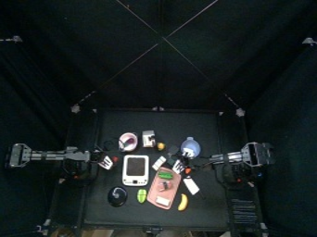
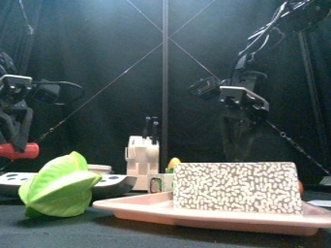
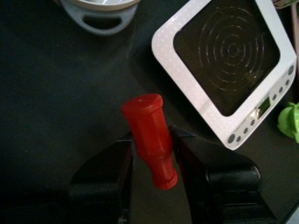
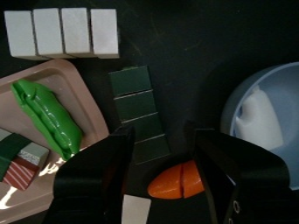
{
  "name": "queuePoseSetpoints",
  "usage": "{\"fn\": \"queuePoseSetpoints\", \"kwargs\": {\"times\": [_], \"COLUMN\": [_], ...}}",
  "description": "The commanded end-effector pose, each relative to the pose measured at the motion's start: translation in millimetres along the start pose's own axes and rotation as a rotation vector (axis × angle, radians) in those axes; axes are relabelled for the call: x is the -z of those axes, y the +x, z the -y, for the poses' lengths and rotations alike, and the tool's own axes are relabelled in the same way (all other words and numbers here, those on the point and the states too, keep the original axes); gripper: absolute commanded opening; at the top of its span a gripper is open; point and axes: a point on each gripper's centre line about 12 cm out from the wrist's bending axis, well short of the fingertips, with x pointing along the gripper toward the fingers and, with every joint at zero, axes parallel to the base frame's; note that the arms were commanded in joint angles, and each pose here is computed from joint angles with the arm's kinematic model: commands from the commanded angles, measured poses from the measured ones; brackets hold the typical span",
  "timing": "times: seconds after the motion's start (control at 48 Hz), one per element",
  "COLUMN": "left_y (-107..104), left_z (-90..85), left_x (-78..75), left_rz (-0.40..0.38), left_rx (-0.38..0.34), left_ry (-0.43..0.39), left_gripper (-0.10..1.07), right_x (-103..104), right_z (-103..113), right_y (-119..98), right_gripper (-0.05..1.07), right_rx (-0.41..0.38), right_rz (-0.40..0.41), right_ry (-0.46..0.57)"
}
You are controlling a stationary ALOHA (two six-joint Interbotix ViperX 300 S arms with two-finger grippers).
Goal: Hand over ketchup
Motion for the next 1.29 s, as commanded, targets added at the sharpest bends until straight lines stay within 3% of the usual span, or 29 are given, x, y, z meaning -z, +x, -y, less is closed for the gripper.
{"fn": "queuePoseSetpoints", "kwargs": {"times": [0.0, 0.167, 0.312, 0.375, 0.5, 0.708, 0.875, 1.271], "left_y": [-3, -6, -14, -21, -29, -39, -43, -33], "left_z": [4.8, 15.8, 41.6, 55.9, 73.9, 100.8, 120.1, 138.2], "left_x": [-6.0, -17.9, -27.3, -31.1, -41.0, -59.1, -70.9, -74.8], "left_rz": [0.027, 0.123, 0.250, 0.311, 0.411, 0.539, 0.618, 0.676], "left_rx": [0.018, 0.079, 0.221, 0.298, 0.385, 0.507, 0.576, 0.687], "left_ry": [0.017, 0.104, 0.240, 0.297, 0.382, 0.433, 0.487, 0.497], "left_gripper": [0.52, 0.52, 0.52, 0.52, 0.52, 0.52, 0.52, 0.52], "right_x": [-12, -23, -37, -44, -56, -72, -85, -102], "right_z": [-5, -12, -21, -28, -46, -68, -76, -67], "right_y": [-10, -23, -34, -39, -49, -62, -72, -76], "right_gripper": [0.83, 0.83, 0.83, 0.83, 0.83, 0.83, 0.83, 0.84], "right_rx": [-0.027, -0.069, -0.153, -0.218, -0.374, -0.617, -0.731, -0.717], "right_rz": [0.040, 0.093, 0.162, 0.201, 0.277, 0.397, 0.485, 0.595], "right_ry": [0.007, 0.008, 0.029, 0.043, 0.083, 0.161, 0.187, 0.065]}}
